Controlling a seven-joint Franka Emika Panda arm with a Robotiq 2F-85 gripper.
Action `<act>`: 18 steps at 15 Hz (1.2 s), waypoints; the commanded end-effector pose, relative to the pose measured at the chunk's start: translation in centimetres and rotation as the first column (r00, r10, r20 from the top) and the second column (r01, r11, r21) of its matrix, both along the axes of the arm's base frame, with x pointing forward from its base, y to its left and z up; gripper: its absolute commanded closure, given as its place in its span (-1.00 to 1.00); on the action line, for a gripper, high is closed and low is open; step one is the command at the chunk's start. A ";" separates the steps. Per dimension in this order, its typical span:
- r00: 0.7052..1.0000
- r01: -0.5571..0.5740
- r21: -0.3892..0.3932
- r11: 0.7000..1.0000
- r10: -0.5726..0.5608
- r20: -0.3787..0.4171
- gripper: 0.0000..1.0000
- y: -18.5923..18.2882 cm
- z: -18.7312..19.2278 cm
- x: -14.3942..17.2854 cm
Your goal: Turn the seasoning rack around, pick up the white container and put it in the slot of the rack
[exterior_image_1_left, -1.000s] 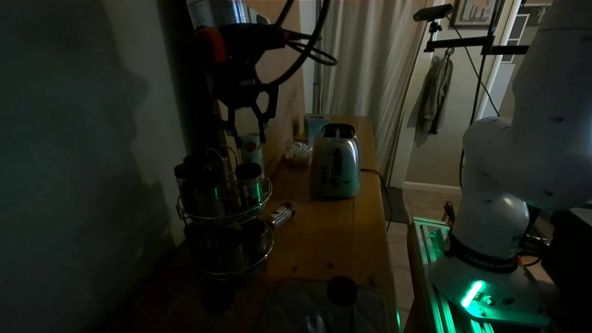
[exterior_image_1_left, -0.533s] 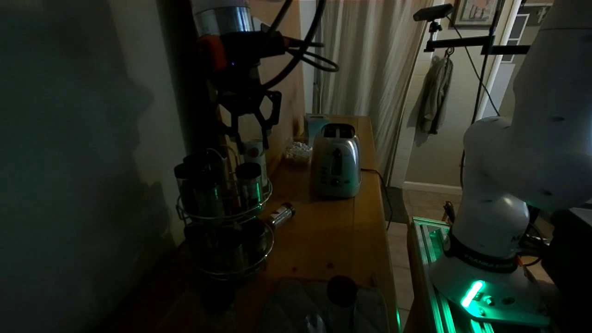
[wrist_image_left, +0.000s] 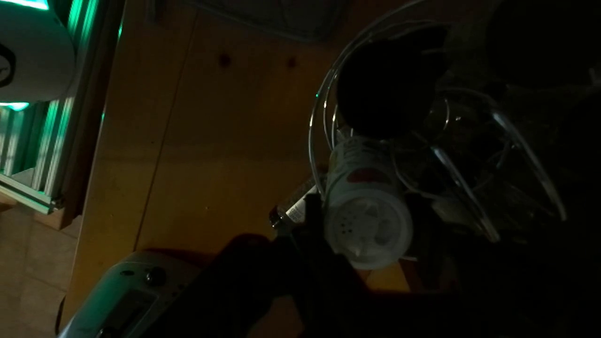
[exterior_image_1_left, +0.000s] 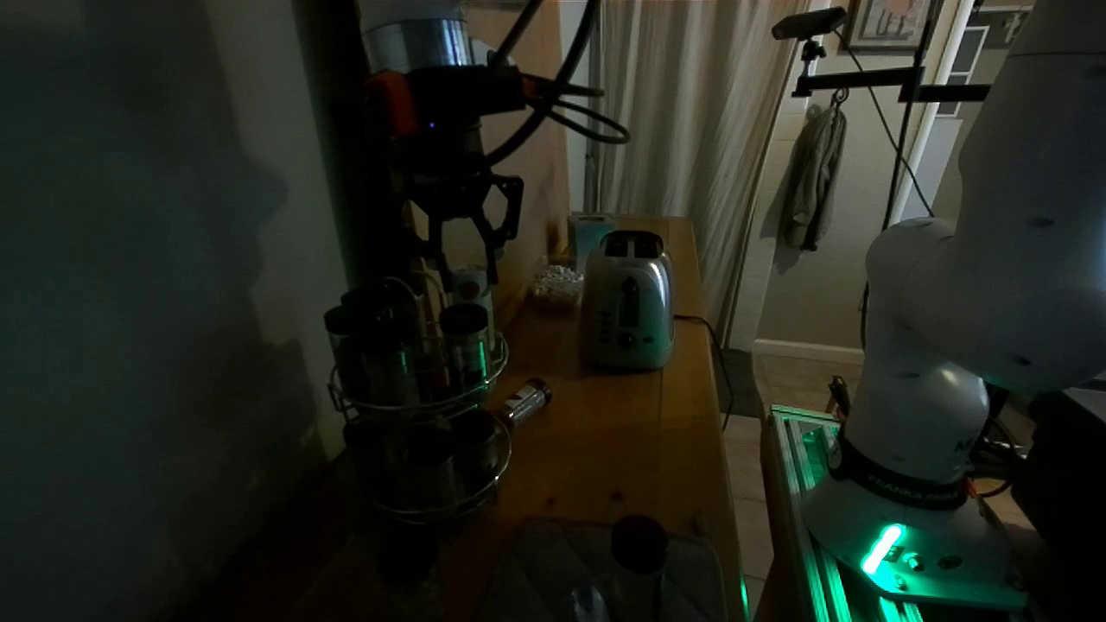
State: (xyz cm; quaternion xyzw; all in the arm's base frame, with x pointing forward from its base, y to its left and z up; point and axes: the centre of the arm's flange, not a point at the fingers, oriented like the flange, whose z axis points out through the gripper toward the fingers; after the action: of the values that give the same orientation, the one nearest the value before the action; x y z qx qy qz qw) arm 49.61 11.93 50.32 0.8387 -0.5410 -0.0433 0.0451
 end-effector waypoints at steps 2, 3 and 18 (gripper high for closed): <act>0.999 0.033 0.027 0.999 -0.034 0.015 0.57 0.0 -0.4 -0.8; 0.999 0.034 0.027 0.999 -0.035 0.015 0.57 0.0 -0.4 -0.8; 0.997 0.072 -0.015 0.997 -0.071 0.008 -1.00 -1.0 0.6 -1.2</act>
State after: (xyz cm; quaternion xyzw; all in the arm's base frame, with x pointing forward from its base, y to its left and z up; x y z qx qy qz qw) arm 49.25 11.43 50.12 0.8294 -0.5551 -0.0426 0.0457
